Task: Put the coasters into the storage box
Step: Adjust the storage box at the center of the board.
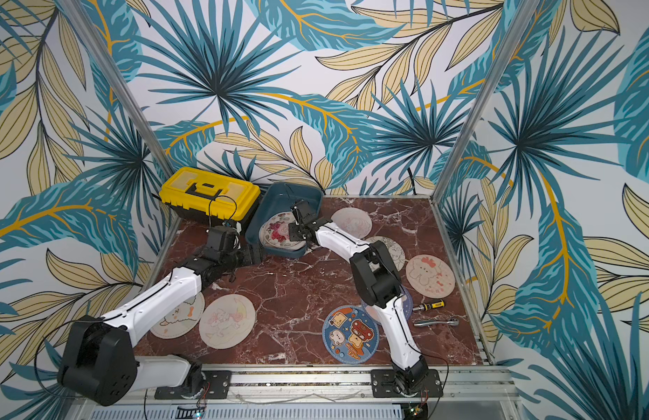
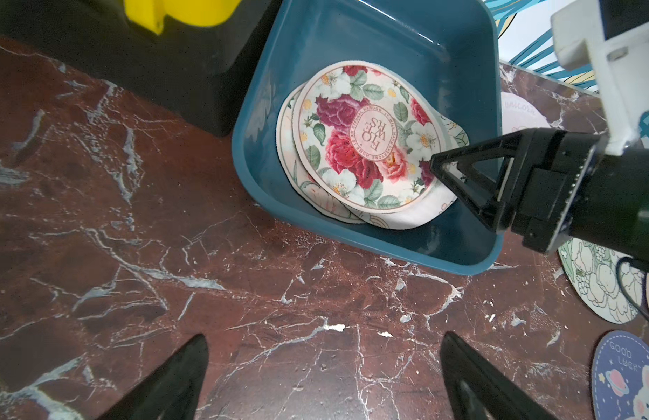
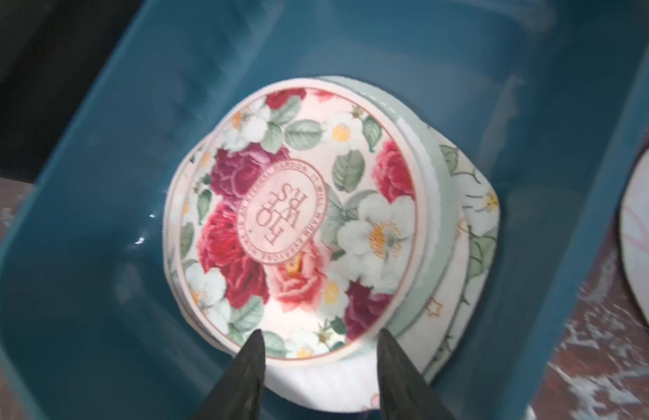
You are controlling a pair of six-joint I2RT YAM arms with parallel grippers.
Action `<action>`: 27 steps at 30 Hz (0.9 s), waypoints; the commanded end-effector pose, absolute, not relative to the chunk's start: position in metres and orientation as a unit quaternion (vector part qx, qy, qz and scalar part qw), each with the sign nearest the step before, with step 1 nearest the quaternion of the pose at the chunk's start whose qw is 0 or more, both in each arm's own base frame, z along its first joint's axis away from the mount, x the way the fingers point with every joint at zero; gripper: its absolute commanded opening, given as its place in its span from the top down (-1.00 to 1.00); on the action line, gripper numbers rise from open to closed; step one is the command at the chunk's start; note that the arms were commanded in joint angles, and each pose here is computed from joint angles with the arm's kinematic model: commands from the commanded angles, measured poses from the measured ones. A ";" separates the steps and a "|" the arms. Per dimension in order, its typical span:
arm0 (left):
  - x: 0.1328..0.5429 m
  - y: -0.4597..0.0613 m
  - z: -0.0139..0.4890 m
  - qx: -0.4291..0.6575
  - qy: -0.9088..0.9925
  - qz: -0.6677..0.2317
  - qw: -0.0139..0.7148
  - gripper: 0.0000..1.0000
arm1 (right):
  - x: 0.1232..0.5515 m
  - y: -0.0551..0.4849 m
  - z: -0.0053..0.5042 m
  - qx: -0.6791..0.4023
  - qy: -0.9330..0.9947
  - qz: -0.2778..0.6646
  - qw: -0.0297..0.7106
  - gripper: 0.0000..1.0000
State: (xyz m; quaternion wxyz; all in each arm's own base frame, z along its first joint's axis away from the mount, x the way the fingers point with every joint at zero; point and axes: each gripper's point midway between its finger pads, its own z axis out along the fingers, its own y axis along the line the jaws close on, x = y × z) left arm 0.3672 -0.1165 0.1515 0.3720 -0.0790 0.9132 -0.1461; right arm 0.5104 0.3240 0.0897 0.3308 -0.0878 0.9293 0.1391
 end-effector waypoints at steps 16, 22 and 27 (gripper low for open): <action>0.371 -0.116 0.160 -0.085 0.907 -0.155 0.382 -0.99 | 0.460 0.280 0.080 -0.161 0.960 0.024 0.226 -0.02; 0.363 -0.115 0.153 -0.095 0.910 -0.160 0.372 -1.00 | 0.449 0.257 0.083 -0.156 0.962 -0.015 0.225 -0.02; 0.348 -0.110 0.138 -0.111 0.921 -0.153 0.341 -1.00 | 0.438 0.247 0.083 -0.150 0.963 -0.021 0.224 -0.02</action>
